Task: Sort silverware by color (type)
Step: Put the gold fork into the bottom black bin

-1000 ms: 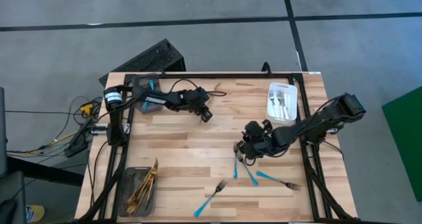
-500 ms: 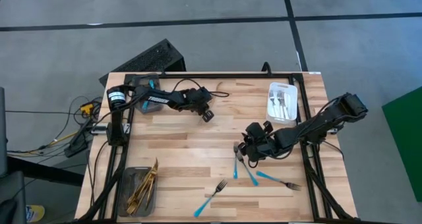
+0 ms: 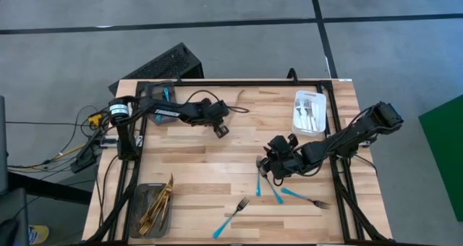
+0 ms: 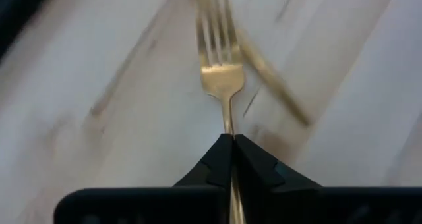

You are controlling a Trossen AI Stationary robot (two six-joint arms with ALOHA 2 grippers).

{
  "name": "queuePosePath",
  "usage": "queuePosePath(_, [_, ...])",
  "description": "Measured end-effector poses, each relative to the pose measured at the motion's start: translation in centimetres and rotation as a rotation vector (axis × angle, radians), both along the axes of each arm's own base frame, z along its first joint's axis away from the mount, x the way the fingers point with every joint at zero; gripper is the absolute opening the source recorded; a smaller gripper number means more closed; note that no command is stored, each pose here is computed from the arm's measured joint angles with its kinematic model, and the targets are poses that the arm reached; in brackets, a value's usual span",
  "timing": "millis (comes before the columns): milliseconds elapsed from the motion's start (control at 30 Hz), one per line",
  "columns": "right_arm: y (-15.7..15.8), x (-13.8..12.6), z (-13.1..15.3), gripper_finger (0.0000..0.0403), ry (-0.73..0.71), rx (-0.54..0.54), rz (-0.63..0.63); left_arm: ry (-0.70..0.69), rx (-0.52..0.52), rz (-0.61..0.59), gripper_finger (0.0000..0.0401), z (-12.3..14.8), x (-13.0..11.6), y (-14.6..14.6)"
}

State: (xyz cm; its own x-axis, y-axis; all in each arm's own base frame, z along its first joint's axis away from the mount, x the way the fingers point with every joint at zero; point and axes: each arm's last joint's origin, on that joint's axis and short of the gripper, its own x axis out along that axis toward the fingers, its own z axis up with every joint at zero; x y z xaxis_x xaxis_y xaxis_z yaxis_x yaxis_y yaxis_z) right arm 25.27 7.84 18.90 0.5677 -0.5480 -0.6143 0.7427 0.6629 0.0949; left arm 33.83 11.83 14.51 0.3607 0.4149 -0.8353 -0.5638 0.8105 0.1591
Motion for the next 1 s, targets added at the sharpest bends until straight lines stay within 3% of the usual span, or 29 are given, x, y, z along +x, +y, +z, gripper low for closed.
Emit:
queuePosePath(133, [0.1,0.2,0.1,0.0132,-0.007,-0.015,0.018,-0.017,-0.013,-0.009,0.0018,0.5,0.0,0.0])
queuePosePath(467, [0.4,0.1,0.2,0.0132,-0.007,-0.020,0.037,-0.008,-0.008,0.005,0.0109,-0.3,-0.3,0.4])
queuePosePath(633, [0.4,0.1,0.2,0.0132,-0.008,-0.020,0.038,0.010,-0.014,0.022,0.0126,-0.9,-1.1,0.9])
queuePosePath(833, [0.4,0.1,0.1,0.0132,-0.007,-0.020,0.038,0.016,-0.047,-0.018,0.0114,-2.0,-2.1,1.1])
queuePosePath(1000, [0.4,0.2,0.2,0.0132,-0.011,-0.020,0.037,0.035,-0.048,-0.030,0.0043,-2.4,-2.4,0.8])
